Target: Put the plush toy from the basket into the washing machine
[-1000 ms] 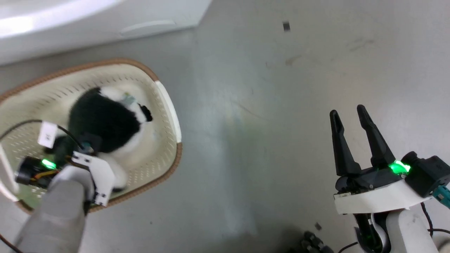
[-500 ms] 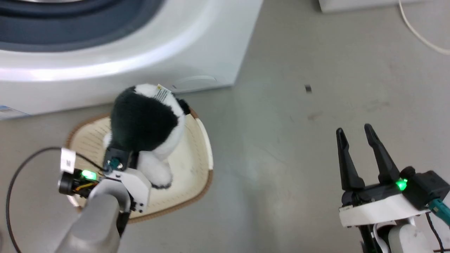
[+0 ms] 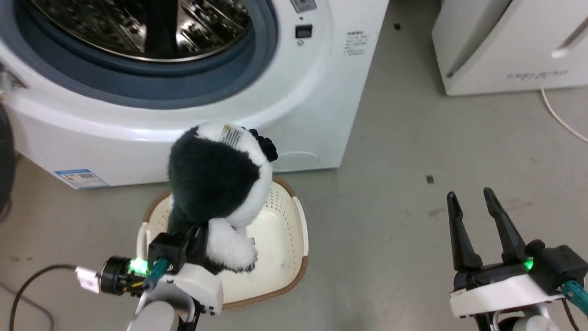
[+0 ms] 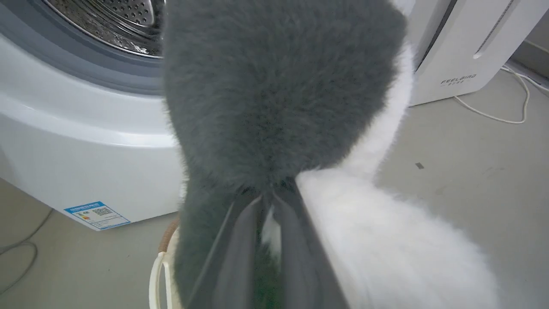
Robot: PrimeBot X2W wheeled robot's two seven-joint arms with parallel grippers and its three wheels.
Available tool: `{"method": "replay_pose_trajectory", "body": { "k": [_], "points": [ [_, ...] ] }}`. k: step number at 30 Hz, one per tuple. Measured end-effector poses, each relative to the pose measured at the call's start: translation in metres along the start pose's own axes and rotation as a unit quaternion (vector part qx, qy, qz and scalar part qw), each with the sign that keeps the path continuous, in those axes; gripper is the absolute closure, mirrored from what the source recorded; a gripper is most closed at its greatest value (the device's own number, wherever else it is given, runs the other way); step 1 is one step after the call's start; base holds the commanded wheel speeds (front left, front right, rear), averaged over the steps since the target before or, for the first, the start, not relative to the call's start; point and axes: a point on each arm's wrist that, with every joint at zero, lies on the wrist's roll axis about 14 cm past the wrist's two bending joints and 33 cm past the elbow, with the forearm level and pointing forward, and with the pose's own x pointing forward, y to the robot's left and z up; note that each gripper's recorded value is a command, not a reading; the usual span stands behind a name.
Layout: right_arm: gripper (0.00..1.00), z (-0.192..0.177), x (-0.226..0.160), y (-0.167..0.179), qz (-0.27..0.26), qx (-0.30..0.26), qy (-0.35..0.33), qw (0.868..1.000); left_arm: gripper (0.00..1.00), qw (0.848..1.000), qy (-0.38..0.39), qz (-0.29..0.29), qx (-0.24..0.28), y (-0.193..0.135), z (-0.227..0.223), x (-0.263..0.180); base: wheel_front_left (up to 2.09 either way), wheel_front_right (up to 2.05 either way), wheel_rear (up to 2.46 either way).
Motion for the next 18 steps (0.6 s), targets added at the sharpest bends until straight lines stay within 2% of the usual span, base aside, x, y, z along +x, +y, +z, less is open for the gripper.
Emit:
{"method": "replay_pose_trajectory", "body": {
  "k": [9,18],
  "points": [
    [0.0,0.015,-0.008,0.009,0.013,0.0,-0.02,1.0,1.0,0.994,-0.105,0.018,0.0,0.004,0.064,-0.031,0.0,0.0,0.0],
    [0.0,0.02,-0.012,0.011,0.015,0.0,-0.026,1.0,1.0,0.987,-0.161,0.014,0.002,0.009,0.098,-0.041,0.0,0.0,0.0]
  ]
}}
